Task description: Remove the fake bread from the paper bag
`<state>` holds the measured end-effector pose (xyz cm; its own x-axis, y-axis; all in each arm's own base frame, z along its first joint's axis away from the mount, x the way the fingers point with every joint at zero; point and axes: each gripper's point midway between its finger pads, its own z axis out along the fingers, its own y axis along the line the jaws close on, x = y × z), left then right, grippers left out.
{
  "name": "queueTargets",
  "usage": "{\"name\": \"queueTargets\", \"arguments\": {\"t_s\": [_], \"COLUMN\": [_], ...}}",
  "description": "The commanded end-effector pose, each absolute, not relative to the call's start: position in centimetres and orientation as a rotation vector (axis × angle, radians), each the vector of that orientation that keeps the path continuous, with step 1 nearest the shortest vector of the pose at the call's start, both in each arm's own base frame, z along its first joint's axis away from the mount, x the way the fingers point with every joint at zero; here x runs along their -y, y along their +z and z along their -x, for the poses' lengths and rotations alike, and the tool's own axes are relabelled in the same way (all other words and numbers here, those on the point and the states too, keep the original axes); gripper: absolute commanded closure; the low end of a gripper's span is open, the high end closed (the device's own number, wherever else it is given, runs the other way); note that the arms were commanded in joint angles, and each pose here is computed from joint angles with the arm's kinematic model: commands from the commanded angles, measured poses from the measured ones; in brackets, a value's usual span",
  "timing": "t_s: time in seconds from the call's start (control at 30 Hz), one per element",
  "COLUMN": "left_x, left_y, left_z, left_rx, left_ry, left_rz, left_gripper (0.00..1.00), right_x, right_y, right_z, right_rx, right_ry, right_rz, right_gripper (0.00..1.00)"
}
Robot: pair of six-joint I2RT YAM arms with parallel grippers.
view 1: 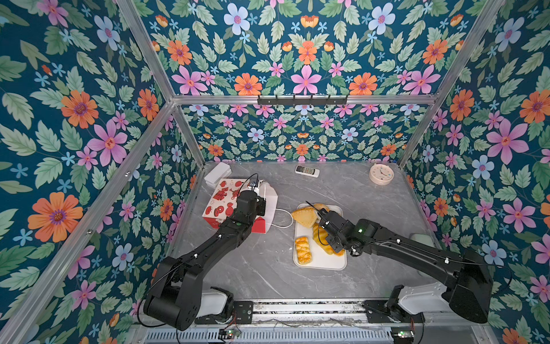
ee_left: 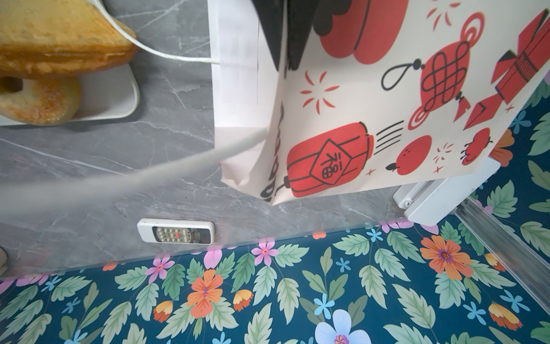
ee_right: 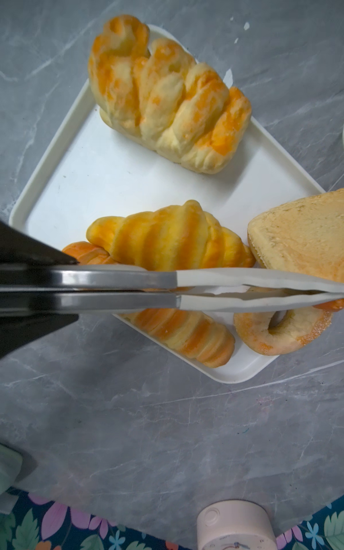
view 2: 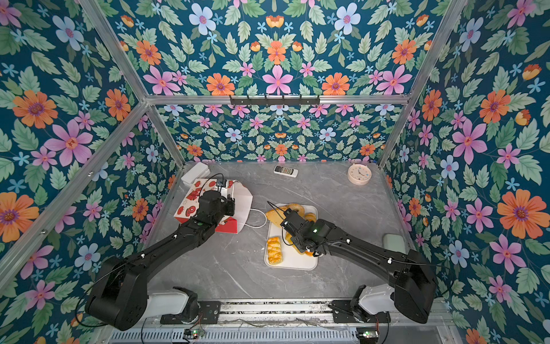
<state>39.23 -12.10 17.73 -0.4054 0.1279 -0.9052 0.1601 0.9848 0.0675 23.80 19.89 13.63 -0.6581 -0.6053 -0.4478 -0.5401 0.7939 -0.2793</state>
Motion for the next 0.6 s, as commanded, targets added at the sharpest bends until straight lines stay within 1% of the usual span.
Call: {"name": "queueTargets", "arguments": {"t_s": [0.0,0.17,0.43,0.57], "left_x": [12.2,12.3,12.2,12.1], "left_y": [18.5,18.5,18.3,18.2], "left_z": [-39.5,-39.6,-39.5,-39.4], "left_rx": [-1.96,-1.96,-1.963,-1.963], "left_ry": [-0.044,-0.05,-0.048,-0.045], "left_rz": [-0.192,-0.194,-0.193,-0.19], "left_gripper": [1.0,1.0,1.0,1.0], "right_x": [-20.7,-21.3,-22.3,-22.9], "right_y": [13.7,13.3,14.1,14.5], "right_z": [-22.6,-21.0,-19.1,-18.2], "right_rx": [-2.459,-2.476,-2.49,-2.485], "right_ry": [-0.095,-0.063,0.127,0.232], "right_rz": [0.881,0.942,0.937,0.943], "right_gripper": [0.9,0.85,0.76,0.69]}}
